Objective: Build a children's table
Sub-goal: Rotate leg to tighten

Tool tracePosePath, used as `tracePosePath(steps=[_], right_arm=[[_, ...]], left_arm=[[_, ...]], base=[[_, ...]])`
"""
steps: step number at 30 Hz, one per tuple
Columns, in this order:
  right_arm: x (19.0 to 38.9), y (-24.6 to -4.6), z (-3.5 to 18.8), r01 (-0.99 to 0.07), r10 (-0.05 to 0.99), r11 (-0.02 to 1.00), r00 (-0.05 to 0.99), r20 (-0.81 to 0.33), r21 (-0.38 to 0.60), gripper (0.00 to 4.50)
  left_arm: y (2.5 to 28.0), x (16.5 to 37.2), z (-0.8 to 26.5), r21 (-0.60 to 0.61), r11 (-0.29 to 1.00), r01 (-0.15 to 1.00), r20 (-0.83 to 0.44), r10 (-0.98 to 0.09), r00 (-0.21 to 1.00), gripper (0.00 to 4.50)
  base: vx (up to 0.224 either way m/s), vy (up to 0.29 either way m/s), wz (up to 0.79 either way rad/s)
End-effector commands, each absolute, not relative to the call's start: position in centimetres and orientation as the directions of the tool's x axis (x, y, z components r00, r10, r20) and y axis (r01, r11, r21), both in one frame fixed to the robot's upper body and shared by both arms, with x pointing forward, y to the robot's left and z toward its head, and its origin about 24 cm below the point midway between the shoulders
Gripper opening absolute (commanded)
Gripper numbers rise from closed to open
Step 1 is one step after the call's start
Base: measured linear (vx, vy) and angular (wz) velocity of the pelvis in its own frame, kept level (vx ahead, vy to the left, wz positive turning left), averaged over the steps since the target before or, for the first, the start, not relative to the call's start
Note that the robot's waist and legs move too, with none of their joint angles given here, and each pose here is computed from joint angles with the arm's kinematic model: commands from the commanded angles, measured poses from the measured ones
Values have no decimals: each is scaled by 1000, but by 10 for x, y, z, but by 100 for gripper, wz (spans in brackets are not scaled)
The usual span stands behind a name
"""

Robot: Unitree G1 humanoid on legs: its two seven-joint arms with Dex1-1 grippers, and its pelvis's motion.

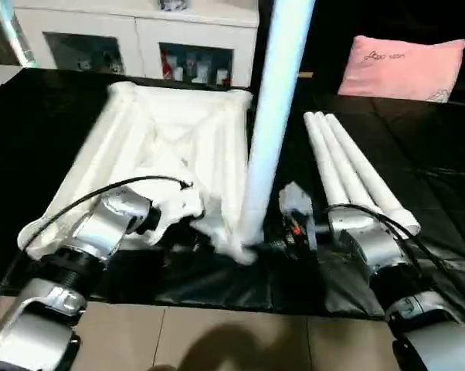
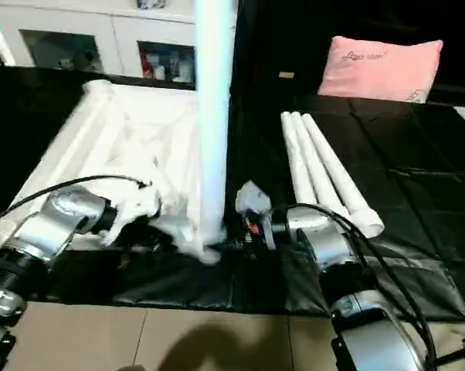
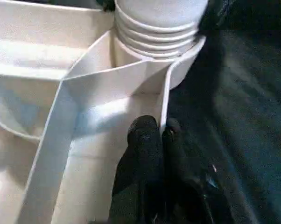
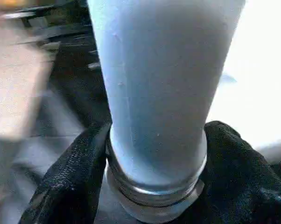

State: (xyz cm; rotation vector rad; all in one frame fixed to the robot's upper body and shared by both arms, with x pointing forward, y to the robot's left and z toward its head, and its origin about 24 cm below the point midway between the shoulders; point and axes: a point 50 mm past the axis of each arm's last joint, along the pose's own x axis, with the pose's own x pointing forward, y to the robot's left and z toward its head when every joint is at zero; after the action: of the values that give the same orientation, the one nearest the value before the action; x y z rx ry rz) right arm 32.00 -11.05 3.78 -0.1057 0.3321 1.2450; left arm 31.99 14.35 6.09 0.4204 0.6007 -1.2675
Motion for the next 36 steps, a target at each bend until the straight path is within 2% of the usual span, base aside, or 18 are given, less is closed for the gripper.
tracePosePath(steps=[1,2,3,6,7,12,13,15,22,23,26,28,30,32,35,36], right_arm=[[312,-84,16,-903,889,381,298,-347,199,274],[316,-63,15,-833,862,484,400,-310,270,274],[318,-55,15,-805,845,521,438,-307,284,274],[319,-43,15,-775,820,562,480,-311,288,274],[321,-33,16,-751,797,597,513,-320,283,274],[325,-22,20,-711,754,651,567,-332,266,274],[326,-21,22,-713,759,647,570,-316,268,309],[330,-27,26,-702,749,661,599,-281,266,346],[332,-58,26,-720,740,669,620,-261,187,394],[331,-73,26,-752,760,641,596,-257,152,414],[327,-91,29,-808,804,578,540,-250,116,445],[325,-109,35,-842,828,535,504,-246,77,448],[324,-118,39,-857,841,511,484,-240,62,448],[323,-131,47,-888,870,457,435,-232,48,448],[321,-137,53,-916,898,398,378,-227,49,448],[320,-140,57,-936,915,349,329,-232,49,448]], left_arm=[[122,331,76,0,369,930,-537,-784,311,0],[112,337,78,5,459,888,-502,-767,399,0],[107,338,77,1,489,872,-491,-760,426,0],[100,341,76,-1,541,841,-477,-739,475,0],[93,344,75,1,586,810,-470,-715,518,0],[82,349,77,28,639,769,-468,-671,575,0],[82,349,77,37,638,769,-473,-667,576,0],[85,349,77,61,632,772,-485,-658,577,0],[100,343,71,88,581,809,-516,-668,536,0],[107,340,69,97,552,828,-525,-679,513,0],[117,338,66,88,537,839,-541,-681,493,0],[126,336,66,98,491,866,-546,-701,459,0],[130,333,66,96,452,887,-545,-722,427,0],[137,326,68,72,351,934,-528,-780,334,0],[143,321,67,51,280,959,-538,-801,262,0],[148,318,66,44,240,970,-560,-798,223,0]], base=[[0,0,0],[0,0,0],[0,0,0],[0,0,0],[0,0,0],[0,0,0],[0,0,0],[0,0,0],[0,0,0],[0,0,0],[0,0,0],[0,0,0],[0,0,0],[0,0,0],[0,0,0],[0,0,0]])
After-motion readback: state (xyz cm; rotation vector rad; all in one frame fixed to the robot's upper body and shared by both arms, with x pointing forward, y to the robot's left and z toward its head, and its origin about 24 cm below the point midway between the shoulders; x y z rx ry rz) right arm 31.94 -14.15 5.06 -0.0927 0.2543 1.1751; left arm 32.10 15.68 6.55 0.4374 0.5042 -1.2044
